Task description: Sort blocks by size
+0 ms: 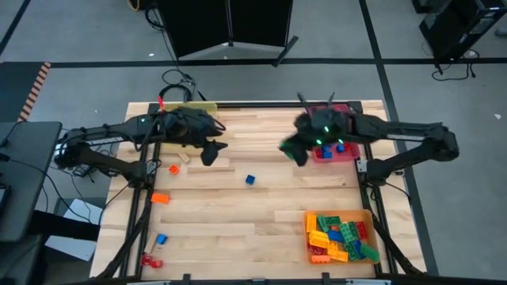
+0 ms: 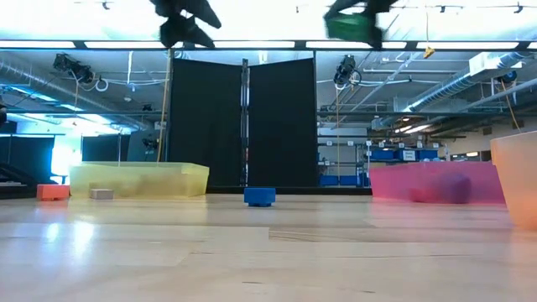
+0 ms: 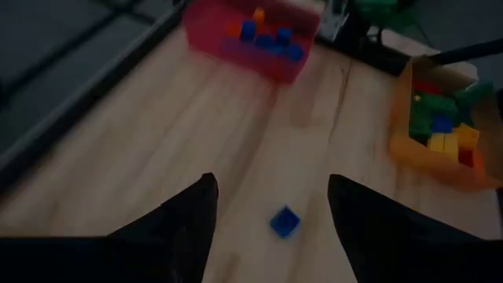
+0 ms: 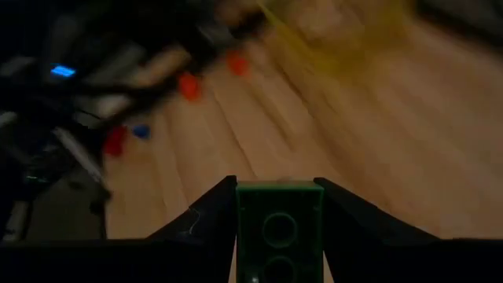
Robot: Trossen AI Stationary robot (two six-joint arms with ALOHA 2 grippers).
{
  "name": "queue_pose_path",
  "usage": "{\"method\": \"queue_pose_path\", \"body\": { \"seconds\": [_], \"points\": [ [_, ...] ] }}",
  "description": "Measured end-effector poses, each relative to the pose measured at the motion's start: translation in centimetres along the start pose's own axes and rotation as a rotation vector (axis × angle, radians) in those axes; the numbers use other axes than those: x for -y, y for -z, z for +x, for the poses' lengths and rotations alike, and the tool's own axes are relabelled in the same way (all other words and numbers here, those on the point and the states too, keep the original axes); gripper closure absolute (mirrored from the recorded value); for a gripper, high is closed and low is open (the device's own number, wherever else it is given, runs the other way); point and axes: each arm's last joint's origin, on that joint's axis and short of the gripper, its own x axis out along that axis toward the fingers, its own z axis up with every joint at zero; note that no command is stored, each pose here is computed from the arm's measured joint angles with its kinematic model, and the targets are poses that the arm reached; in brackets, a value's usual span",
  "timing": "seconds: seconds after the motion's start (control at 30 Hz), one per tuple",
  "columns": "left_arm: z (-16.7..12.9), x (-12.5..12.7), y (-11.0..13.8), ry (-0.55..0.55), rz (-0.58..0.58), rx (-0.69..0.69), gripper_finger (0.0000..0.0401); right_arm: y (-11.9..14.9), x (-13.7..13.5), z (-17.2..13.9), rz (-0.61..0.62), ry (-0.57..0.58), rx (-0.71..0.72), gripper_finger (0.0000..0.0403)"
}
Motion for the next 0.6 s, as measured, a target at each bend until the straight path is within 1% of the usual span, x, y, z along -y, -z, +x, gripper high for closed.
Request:
{"method": "queue_pose_path", "body": {
  "seconds": [0.07,0.13,0.23,0.3,0.47,0.6],
  "points": [
    [-0.2,-0.1,0.4,-0.007,-0.035,-0.036,0.0153,1.7,-0.8,-1.2,0.084,0.092,-0.068,0.0243],
    [-0.4,-0.3,1.0,-0.024,-0.062,-0.095,0.0153,3.2,-1.8,-2.2,0.163,0.156,-0.094,0.0243],
    [-0.4,-0.1,1.5,-0.029,-0.089,-0.138,0.0153,5.6,-3.7,-3.2,0.260,0.215,-0.145,0.0243],
    [-0.5,0.3,1.8,-0.020,-0.077,-0.164,0.0153,7.3,-4.8,-3.5,0.322,0.261,-0.182,0.0242],
    [-0.8,2.0,2.5,-0.001,-0.018,-0.173,0.0153,11.8,-7.5,-2.6,0.428,0.387,-0.272,0.0239],
    [-1.2,3.6,3.1,0.019,0.031,-0.171,0.0153,15.5,-9.9,-0.9,0.499,0.444,-0.319,0.0238]
  ]
}}
